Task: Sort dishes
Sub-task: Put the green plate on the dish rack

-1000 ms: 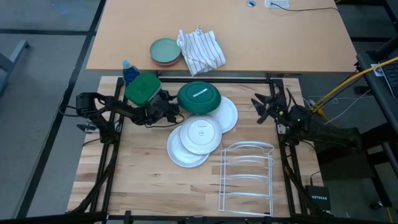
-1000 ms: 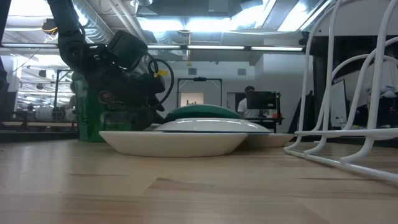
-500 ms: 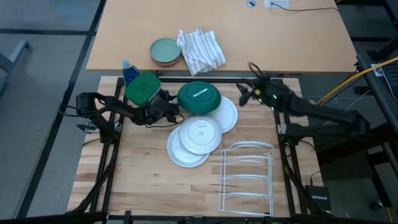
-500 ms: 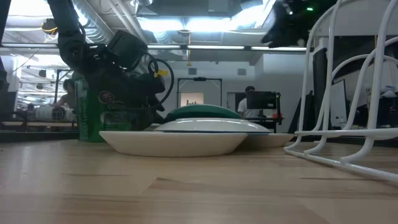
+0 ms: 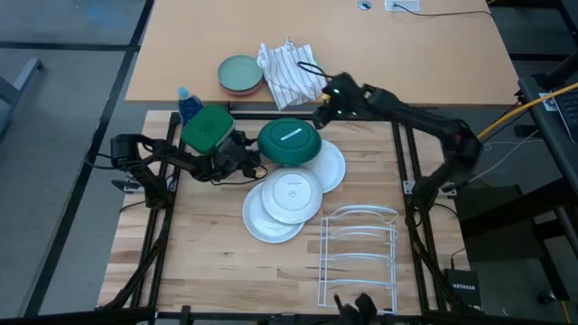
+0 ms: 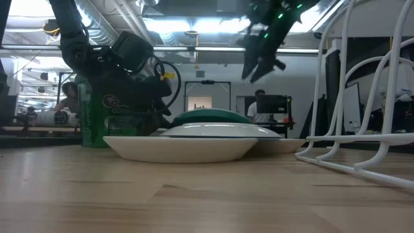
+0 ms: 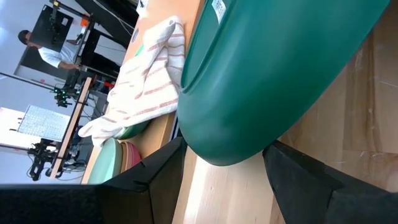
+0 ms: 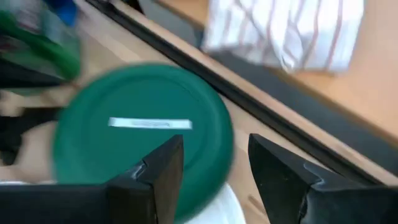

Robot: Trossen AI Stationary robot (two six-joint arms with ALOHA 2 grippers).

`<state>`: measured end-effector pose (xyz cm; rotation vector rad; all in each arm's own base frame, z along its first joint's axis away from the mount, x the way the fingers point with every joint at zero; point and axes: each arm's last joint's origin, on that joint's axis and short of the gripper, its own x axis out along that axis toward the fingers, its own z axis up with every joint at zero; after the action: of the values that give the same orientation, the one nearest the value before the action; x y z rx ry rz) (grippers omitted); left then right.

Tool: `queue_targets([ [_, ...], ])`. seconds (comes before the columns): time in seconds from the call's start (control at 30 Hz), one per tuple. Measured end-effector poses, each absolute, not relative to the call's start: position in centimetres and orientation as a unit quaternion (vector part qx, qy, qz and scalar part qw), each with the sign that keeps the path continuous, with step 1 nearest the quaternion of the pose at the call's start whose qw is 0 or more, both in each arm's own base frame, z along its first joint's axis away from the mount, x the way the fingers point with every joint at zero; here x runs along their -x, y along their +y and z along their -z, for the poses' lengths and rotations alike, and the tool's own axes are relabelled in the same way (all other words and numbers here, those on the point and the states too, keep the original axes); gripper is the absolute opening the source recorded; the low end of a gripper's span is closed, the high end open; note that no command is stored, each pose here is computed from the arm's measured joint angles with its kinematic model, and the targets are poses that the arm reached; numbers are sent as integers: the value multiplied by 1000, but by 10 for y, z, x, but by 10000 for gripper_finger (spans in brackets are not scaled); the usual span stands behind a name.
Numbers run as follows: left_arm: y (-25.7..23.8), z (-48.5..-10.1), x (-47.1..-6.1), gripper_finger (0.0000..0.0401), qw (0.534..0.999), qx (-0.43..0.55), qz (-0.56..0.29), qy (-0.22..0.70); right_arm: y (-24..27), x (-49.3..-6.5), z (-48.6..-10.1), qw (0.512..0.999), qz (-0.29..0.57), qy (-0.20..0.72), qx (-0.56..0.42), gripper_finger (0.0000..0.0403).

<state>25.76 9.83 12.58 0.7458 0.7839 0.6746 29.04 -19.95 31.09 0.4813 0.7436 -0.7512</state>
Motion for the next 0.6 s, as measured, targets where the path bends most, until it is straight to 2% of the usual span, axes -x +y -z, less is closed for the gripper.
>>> queue_targets([
  [0.37, 98, -126, -258, 210, 804, -348, -315, 366, -229, -326, -271, 769, 349, 458, -277, 186],
  [0.6, 98, -126, -258, 210, 804, -348, -315, 366, -231, -328, -268, 755, 363, 457, -300, 186],
])
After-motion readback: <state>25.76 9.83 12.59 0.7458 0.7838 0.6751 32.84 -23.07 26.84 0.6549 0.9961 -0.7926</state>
